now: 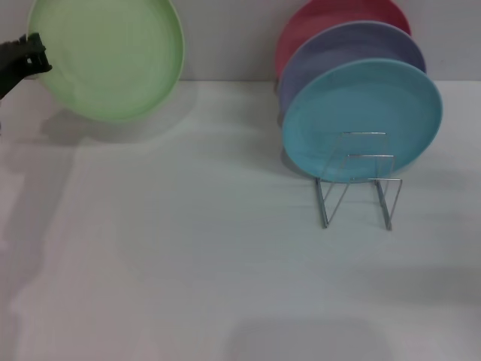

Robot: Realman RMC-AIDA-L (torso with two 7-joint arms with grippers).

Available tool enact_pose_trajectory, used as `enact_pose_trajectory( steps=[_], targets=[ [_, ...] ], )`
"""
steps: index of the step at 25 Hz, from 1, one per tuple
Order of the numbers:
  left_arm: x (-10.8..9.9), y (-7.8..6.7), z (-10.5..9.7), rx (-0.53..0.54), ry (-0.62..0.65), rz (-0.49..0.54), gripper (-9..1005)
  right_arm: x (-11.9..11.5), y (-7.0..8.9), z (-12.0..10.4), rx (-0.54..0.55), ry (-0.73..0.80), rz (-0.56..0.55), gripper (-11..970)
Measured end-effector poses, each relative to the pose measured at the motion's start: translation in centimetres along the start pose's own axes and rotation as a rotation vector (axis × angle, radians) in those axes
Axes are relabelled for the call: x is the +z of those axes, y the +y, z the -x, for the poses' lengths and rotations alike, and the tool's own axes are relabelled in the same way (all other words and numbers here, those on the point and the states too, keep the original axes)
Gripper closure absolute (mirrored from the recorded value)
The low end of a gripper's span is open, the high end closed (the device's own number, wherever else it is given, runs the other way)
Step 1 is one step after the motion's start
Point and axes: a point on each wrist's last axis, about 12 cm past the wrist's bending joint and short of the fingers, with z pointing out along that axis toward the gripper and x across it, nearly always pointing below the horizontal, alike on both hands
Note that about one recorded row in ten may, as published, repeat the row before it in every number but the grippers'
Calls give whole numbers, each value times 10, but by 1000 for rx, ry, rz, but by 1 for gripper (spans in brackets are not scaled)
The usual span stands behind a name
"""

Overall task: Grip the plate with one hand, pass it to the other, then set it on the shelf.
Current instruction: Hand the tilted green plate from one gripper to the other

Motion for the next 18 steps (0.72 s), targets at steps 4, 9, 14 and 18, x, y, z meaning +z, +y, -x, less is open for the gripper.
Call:
enact_pose_trajectory(
  steps=[4,9,14,18],
  targets=[
    [-9,-12,5,102,-68,22,944,0,0,0,-1,0,0,276],
    [-16,-34,3,233,-127,37,943,0,-1,0,-5,2,-1,275],
    [-26,-61,-5,332,-240,90,942,0,-1,-1,-6,8,-3,275],
    [-37,-71,-12,328,-346,112,941,1,-1,-1,-5,11,-4,276]
  ],
)
